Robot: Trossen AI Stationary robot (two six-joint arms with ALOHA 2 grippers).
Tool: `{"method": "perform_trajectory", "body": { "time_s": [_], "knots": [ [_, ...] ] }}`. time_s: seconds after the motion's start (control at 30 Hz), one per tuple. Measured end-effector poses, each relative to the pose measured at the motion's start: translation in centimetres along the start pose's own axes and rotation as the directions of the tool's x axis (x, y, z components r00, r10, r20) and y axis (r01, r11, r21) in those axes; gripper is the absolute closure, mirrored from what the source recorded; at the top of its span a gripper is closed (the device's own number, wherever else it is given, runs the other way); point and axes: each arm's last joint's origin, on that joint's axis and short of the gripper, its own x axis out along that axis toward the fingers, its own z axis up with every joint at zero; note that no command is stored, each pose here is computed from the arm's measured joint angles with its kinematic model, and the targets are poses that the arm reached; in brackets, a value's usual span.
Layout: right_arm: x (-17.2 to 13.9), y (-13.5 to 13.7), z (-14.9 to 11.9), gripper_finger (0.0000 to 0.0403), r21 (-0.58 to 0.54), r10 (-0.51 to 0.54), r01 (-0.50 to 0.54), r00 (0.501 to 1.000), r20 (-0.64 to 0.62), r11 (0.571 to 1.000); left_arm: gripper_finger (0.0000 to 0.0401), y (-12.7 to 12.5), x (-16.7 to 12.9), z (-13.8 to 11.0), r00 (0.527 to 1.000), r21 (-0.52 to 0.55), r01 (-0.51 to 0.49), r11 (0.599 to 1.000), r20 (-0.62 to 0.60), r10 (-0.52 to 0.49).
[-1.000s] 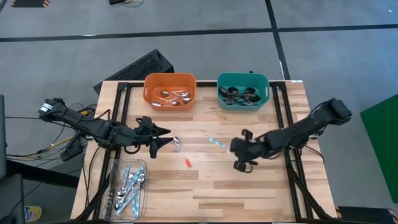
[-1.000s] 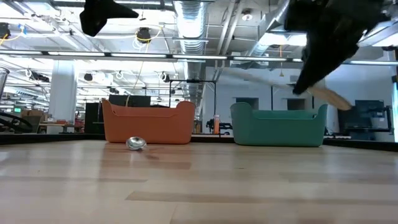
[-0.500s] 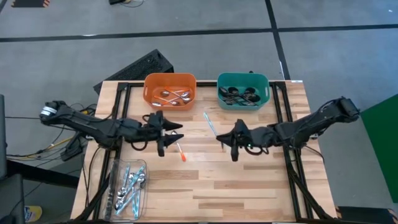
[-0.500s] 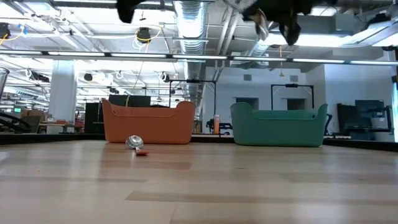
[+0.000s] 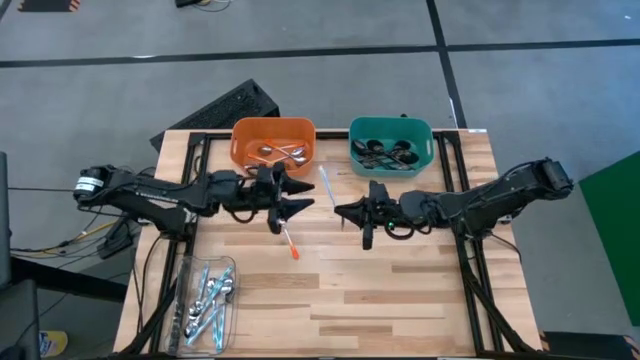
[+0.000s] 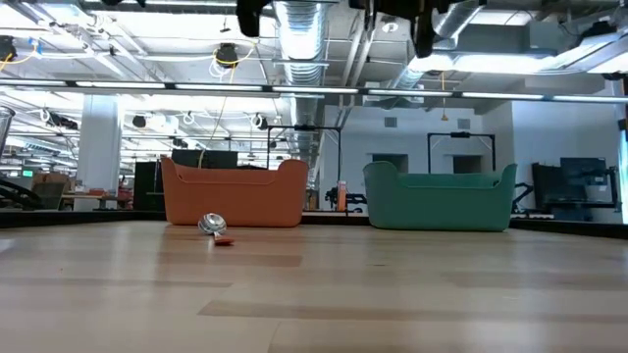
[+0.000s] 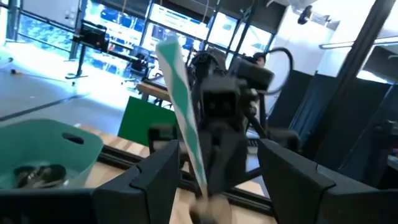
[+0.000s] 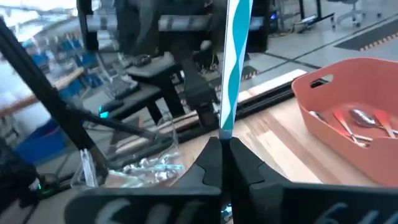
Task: Sort silverware by color (type)
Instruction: Put the green spoon into the transparent bin
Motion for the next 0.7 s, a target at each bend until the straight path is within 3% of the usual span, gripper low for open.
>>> {"method": "perform_trajectory", "body": {
  "time_s": [0.3, 0.43, 0.6, 0.7],
  "knots": [
    [3.4, 0.9, 0.3, 0.0387, -0.086, 0.018, -0.019, 1.0, -0.014, 0.996, 0.0214, 1.3, 1.8, 1.3, 0.999, 0.039, -0.038, 0.998, -0.035, 0.04],
    [4.6, 1.4, 0.3, 0.0387, -0.099, 0.015, -0.016, 1.0, -0.011, 0.995, 0.0267, 1.5, 1.5, 1.8, 0.999, 0.047, -0.019, 0.999, -0.035, 0.021],
    [5.3, 1.5, 0.3, 0.0387, -0.12, 0.008, -0.009, 1.0, -0.008, 0.993, 0.037, 1.4, 1.2, 2.1, 0.999, 0.042, 0.012, 0.999, -0.042, -0.01],
    [5.4, 1.3, 0.4, 0.0386, -0.137, 0.009, -0.008, 1.0, 0.004, 0.991, 0.0383, 1.3, 1.2, 2.1, 0.998, 0.027, 0.032, 0.999, -0.045, -0.031]
  ]
}}
